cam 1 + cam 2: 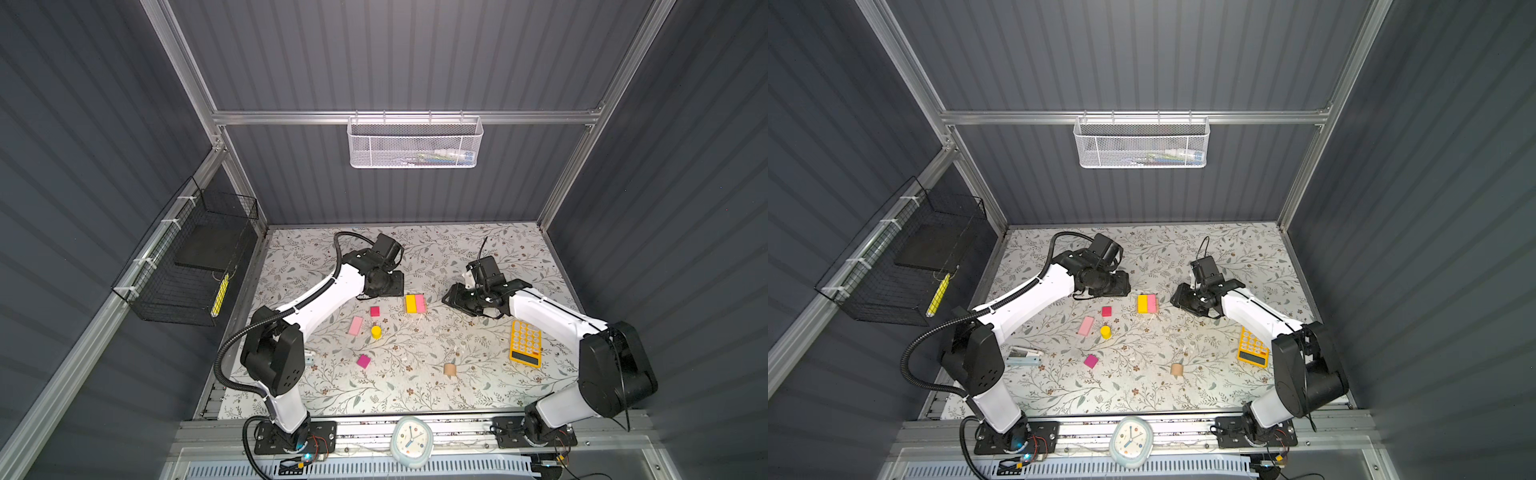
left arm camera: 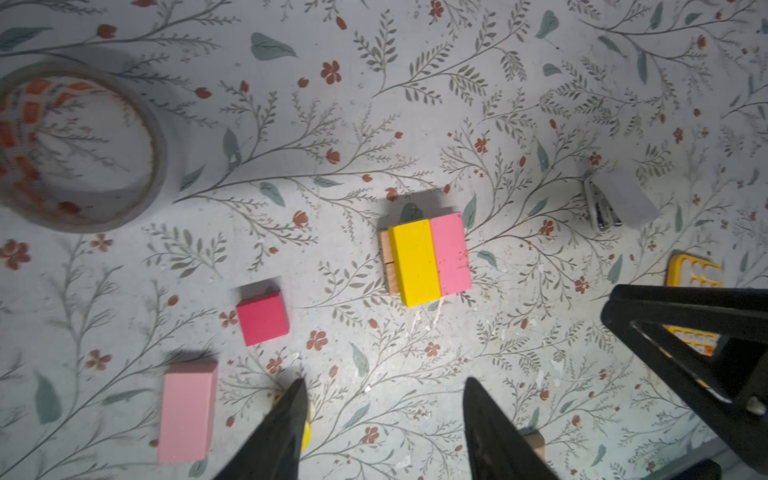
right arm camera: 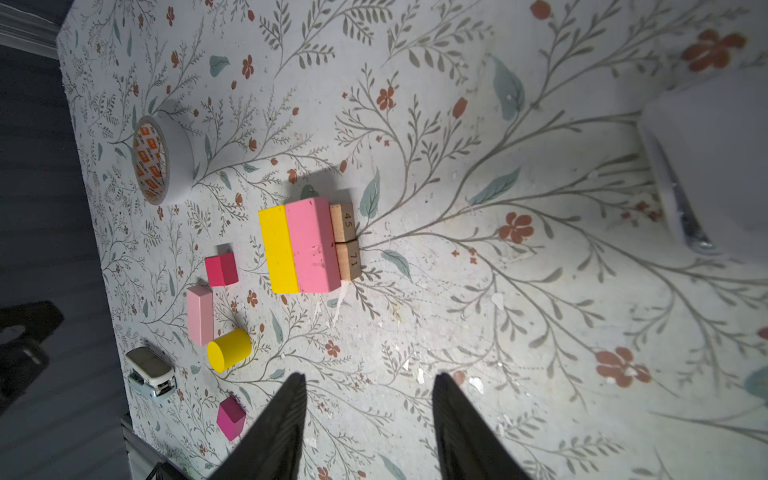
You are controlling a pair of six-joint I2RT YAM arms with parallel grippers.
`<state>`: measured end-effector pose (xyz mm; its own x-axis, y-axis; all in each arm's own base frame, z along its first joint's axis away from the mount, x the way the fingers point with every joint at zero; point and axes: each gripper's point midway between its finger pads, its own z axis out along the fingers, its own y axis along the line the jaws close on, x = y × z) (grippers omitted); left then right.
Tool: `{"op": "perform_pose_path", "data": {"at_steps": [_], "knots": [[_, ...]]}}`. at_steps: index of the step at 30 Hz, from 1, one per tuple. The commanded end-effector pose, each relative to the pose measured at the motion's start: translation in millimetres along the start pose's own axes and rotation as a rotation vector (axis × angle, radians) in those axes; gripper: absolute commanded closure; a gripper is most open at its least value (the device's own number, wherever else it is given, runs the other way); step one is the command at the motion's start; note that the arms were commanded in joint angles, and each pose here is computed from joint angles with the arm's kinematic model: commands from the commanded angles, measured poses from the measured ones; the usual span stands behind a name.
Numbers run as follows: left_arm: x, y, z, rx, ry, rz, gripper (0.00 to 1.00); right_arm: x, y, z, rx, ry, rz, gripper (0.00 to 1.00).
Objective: Build the wood block tower
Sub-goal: 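Open both grippers and lift them away from the stack, then move the left gripper down over the magenta cube nearest the robot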
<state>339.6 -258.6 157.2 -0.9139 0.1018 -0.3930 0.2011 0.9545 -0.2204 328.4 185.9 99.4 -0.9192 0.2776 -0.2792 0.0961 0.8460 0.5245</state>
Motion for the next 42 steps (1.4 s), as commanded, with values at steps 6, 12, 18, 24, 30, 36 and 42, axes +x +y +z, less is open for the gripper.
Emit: {"op": "perform_pose_path", "data": {"at_steps": [6, 12, 18, 24, 30, 36, 42], "knots": [[53.3, 48.3, -22.7, -0.159, 0.091, 0.015, 0.30, 6.4, 6.3, -7.9, -0.029, -0.017, -0.007, 0.43], [92.2, 55.5, -41.8, -0.109, 0.110, 0.001, 0.26, 19.2, 6.3, -5.5, -0.037, 0.001, -0.017, 0.41], [130.9, 55.2, -58.5, -0.099, 0.140, 0.050, 0.25, 28.0, 6.4, -4.4, -0.044, 0.007, -0.023, 0.39], [162.3, 45.8, -50.8, -0.157, 0.222, 0.166, 0.26, 33.7, 7.5, -3.3, -0.046, 0.010, -0.030, 0.39], [175.9, 65.2, -31.8, -0.256, 0.263, 0.156, 0.24, 36.9, 7.0, -8.4, -0.042, -0.004, -0.031, 0.39], [181.9, 65.0, -10.8, -0.239, 0.257, 0.140, 0.23, 37.0, 6.4, -11.8, -0.038, -0.013, -0.029, 0.39], [196.2, 67.4, 16.8, -0.234, 0.304, 0.155, 0.26, 36.9, 6.2, -13.8, -0.036, -0.020, -0.025, 0.39]]}}
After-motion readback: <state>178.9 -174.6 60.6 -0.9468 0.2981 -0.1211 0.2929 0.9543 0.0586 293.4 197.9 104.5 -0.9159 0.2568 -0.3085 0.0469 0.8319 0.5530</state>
